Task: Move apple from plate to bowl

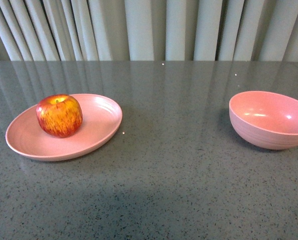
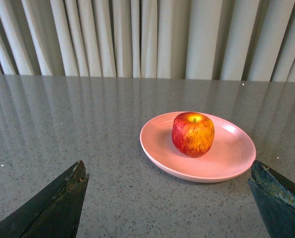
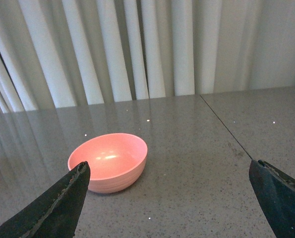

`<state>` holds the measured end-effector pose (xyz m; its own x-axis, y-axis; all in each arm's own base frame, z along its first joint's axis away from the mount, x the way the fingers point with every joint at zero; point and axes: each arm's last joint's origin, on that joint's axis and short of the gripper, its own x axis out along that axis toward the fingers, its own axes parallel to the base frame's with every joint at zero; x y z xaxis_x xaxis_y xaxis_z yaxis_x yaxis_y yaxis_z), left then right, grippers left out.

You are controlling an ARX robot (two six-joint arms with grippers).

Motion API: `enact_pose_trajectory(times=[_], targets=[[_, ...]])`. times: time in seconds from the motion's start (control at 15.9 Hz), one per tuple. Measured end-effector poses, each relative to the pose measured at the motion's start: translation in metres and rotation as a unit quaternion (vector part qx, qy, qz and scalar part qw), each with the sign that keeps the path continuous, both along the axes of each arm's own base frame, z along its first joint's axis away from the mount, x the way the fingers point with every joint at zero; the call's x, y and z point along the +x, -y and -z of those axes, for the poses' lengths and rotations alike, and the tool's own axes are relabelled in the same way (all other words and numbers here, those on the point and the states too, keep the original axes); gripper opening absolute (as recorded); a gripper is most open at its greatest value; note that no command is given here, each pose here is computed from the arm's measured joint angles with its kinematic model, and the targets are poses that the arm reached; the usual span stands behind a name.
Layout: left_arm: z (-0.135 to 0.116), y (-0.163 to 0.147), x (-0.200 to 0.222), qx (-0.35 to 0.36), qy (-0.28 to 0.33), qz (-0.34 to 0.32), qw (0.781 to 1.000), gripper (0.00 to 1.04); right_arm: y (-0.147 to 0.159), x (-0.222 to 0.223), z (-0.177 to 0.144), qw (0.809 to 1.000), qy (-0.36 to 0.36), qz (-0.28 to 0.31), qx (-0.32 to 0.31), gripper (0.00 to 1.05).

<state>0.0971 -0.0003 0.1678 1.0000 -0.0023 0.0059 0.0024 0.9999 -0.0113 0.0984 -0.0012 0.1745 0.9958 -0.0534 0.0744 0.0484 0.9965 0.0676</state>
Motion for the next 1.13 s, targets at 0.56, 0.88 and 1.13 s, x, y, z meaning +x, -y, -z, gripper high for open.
enact_pose_trajectory(times=[0.56, 0.88, 1.13], targets=[[0.000, 0.000, 0.000, 0.000, 0.000, 0.000, 1.000, 0.98, 0.002, 0.150, -0.087, 0.993, -0.101, -0.050, 0.024, 0.98], [0.000, 0.000, 0.000, 0.000, 0.000, 0.000, 1.000, 0.98, -0.001, 0.241, -0.029, 0.937, -0.346, -0.038, 0.035, 0.98], [0.000, 0.000, 0.000, 0.000, 0.000, 0.000, 1.000, 0.98, -0.003, 0.259, -0.014, 0.913, -0.404, -0.032, 0.037, 0.98]])
